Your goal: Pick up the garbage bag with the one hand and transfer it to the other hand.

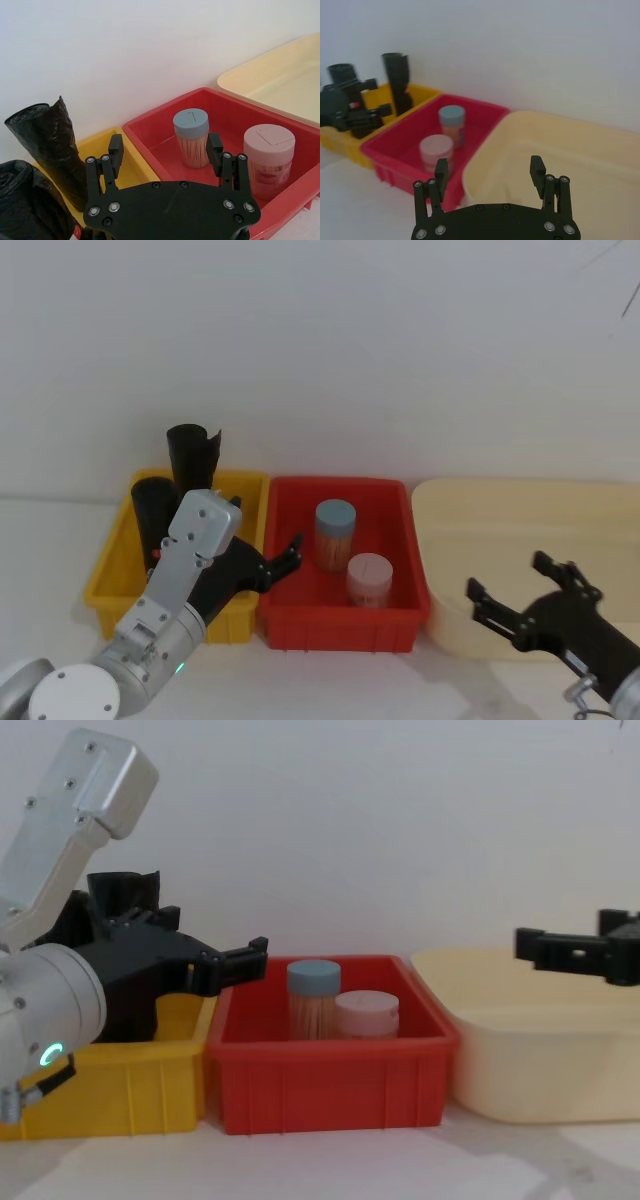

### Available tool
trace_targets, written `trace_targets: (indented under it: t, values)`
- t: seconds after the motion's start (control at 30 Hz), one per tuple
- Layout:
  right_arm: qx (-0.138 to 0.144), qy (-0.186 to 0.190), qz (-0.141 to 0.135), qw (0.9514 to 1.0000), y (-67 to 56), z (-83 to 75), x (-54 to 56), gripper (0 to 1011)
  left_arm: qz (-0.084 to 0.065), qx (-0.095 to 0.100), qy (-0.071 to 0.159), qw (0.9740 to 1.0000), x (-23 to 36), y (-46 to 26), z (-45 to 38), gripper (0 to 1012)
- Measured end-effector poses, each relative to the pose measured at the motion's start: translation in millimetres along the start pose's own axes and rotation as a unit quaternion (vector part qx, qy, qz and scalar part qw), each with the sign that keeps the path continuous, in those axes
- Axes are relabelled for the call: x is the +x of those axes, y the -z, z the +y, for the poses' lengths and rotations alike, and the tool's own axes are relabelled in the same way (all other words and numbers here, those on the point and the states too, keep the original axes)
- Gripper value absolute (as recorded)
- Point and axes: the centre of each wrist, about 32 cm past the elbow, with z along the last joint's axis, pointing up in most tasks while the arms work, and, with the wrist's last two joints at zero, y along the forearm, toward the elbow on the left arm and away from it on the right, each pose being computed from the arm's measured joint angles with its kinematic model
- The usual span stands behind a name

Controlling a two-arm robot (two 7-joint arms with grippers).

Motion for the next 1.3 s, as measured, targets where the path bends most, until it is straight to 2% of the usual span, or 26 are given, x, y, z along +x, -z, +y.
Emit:
trace_targets:
  t: [0.1,0.23,0.5,0.83,1.3]
  values:
    - [-0.009,-0.023,-0.005,0.9997,-4.8,8.0,0.6,1001,0.000,0.000,0.000,1.0000,0.0,0.0,0.0,1000]
    - [-0.024,-0.057,-0.013,0.9980,-10.8,26.9,0.6,1001,0.000,0.000,0.000,1.0000,0.0,0.0,0.0,1000]
    - [-0.050,-0.095,-0.024,0.9939,-15.8,60.3,0.7,1001,0.000,0.000,0.000,1.0000,0.0,0.0,0.0,1000]
    - [-0.066,-0.118,-0.031,0.9903,-18.2,91.7,0.1,1001,0.000,0.000,0.000,1.0000,0.0,0.0,0.0,1000]
    - [-0.085,-0.135,-0.039,0.9864,-16.1,114.7,-2.1,1001,0.000,0.000,0.000,1.0000,0.0,0.0,0.0,1000]
